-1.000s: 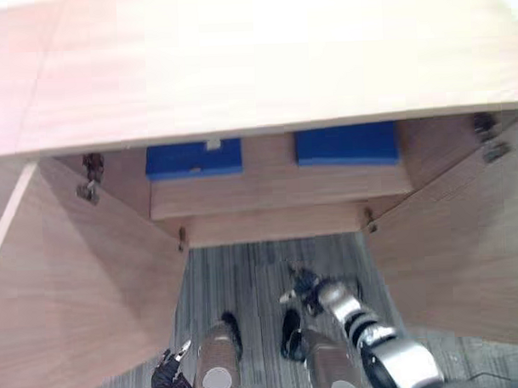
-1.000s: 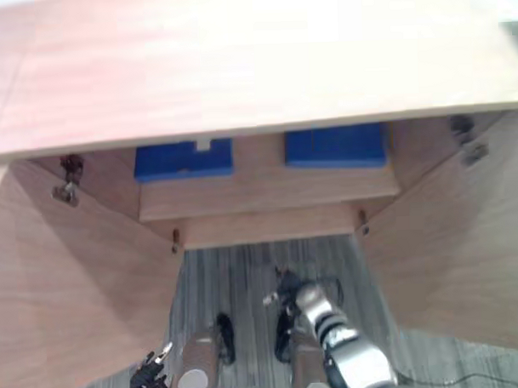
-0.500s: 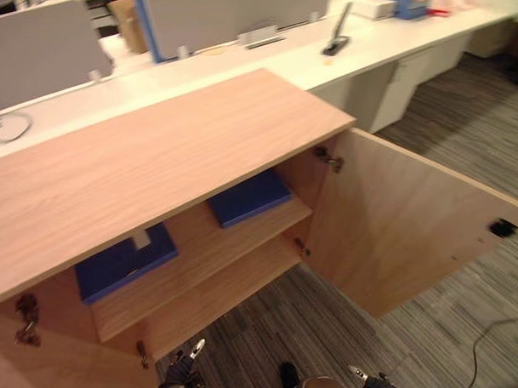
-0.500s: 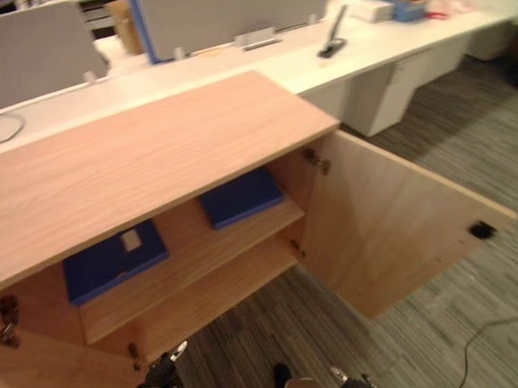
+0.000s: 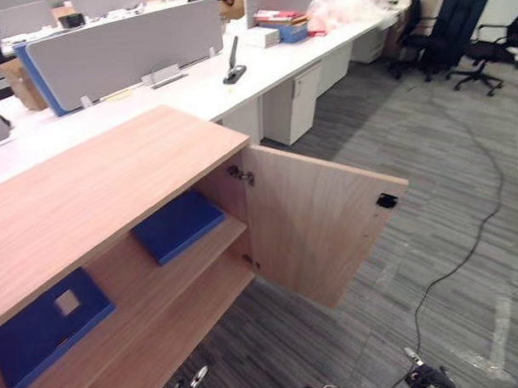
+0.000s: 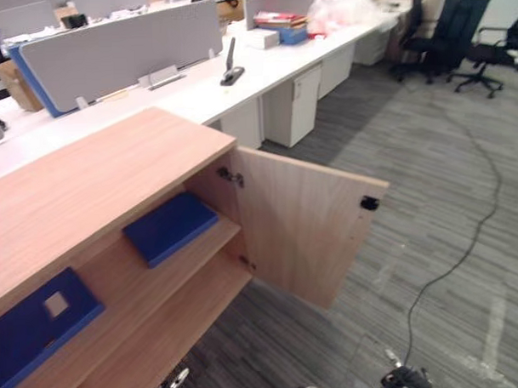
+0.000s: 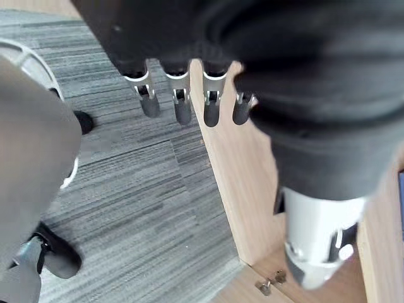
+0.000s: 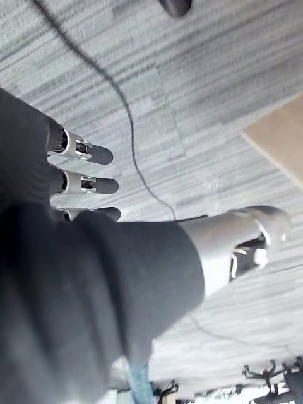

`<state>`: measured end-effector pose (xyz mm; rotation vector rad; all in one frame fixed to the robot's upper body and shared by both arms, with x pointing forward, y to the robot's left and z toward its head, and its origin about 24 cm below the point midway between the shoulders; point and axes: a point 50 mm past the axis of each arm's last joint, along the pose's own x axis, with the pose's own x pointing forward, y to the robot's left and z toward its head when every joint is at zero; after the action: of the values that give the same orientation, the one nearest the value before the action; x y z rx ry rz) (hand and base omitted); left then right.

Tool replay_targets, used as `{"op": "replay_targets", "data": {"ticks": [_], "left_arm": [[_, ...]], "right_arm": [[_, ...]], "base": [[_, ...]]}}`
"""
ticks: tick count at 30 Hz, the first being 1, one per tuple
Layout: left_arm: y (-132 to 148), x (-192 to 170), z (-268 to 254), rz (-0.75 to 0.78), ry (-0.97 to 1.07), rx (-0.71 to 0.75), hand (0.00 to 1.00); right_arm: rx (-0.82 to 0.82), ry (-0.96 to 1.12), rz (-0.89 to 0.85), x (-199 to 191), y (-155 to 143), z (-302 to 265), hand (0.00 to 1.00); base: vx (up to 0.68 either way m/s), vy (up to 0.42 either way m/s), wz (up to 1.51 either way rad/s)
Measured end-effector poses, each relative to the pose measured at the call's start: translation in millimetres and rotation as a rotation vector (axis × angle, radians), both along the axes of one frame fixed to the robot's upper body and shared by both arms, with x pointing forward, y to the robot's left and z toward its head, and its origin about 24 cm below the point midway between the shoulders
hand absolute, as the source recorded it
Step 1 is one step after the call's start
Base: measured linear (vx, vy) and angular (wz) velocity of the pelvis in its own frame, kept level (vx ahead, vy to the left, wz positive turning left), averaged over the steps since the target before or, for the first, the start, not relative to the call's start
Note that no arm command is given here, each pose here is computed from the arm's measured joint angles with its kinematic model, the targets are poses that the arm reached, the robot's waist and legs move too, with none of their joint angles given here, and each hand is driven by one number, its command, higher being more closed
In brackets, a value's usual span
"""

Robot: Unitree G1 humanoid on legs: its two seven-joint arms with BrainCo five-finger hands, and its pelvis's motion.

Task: Walk over to the cabinet, pick up the folder, carry it to the office cabinet, place the folder inside the office cabinet, then close the office cabinet door

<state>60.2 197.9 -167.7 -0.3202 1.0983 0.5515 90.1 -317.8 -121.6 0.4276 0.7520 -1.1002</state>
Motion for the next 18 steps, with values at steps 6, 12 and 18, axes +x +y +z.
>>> {"op": "replay_targets", "data": {"ticks": [6,12,18], "left_arm": [[9.4,-8.7,0.5,-0.018,0.019,0.022,0.0],[15.0,-23.2,0.5,-0.06,0.053,0.037,0.0],[22.2,-35.3,1.1,-0.076,0.084,0.054,0.0]], "right_arm": [[-0.151,-0.082,-0.031,28.1,-50.7,38.7,0.0],[-0.296,-0.229,0.002,87.7,-94.6,101.5,0.0],[-0.403,-0.288,0.089,131.2,-120.5,161.6,0.0]], "base": [[-0.01,0.054,0.12],[-0.01,0.05,0.17],[-0.03,0.036,0.19]]}}
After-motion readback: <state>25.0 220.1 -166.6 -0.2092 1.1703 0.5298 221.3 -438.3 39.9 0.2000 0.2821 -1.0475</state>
